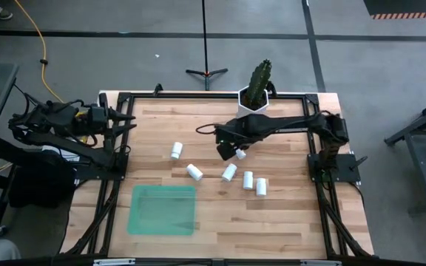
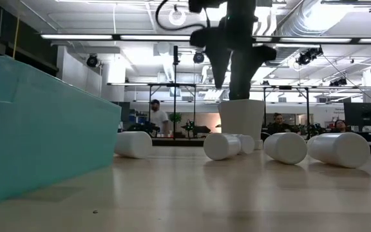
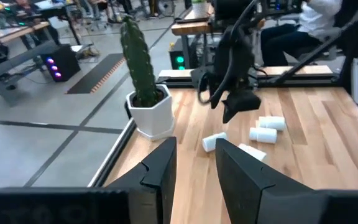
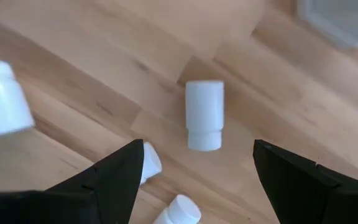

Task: Pick and place pill bottles into a basket
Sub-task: Put the white pill bottle into the green bin

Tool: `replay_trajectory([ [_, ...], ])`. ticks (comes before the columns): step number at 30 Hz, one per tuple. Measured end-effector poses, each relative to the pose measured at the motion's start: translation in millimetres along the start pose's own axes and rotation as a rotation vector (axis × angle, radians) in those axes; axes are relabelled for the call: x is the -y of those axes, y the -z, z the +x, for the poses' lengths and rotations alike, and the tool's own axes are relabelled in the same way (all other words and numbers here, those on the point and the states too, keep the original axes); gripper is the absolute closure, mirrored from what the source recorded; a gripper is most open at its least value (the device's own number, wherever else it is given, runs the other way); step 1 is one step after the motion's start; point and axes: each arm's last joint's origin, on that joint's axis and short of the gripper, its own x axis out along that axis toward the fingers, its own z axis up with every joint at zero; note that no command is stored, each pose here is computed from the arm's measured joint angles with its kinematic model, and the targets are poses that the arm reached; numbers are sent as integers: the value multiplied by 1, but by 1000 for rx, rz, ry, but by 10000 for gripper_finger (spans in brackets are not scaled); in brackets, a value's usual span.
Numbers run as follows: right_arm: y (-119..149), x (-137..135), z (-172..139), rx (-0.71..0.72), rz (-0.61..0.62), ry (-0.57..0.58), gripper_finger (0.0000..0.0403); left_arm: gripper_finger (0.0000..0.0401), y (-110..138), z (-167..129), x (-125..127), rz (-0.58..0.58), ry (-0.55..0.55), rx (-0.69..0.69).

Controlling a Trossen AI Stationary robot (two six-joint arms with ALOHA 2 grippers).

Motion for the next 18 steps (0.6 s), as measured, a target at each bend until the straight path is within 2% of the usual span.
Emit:
replay_trajectory([
  [7, 2, -9, 31, -109, -57, 42, 110, 254, 1, 0, 2, 8, 52, -12],
  [12, 1, -6, 47, -208, -50, 84, 110, 254, 1, 0, 2, 8, 73, -12],
  [18, -5, -4, 54, -219, -51, 82, 110, 254, 1, 0, 2, 7, 74, -12],
])
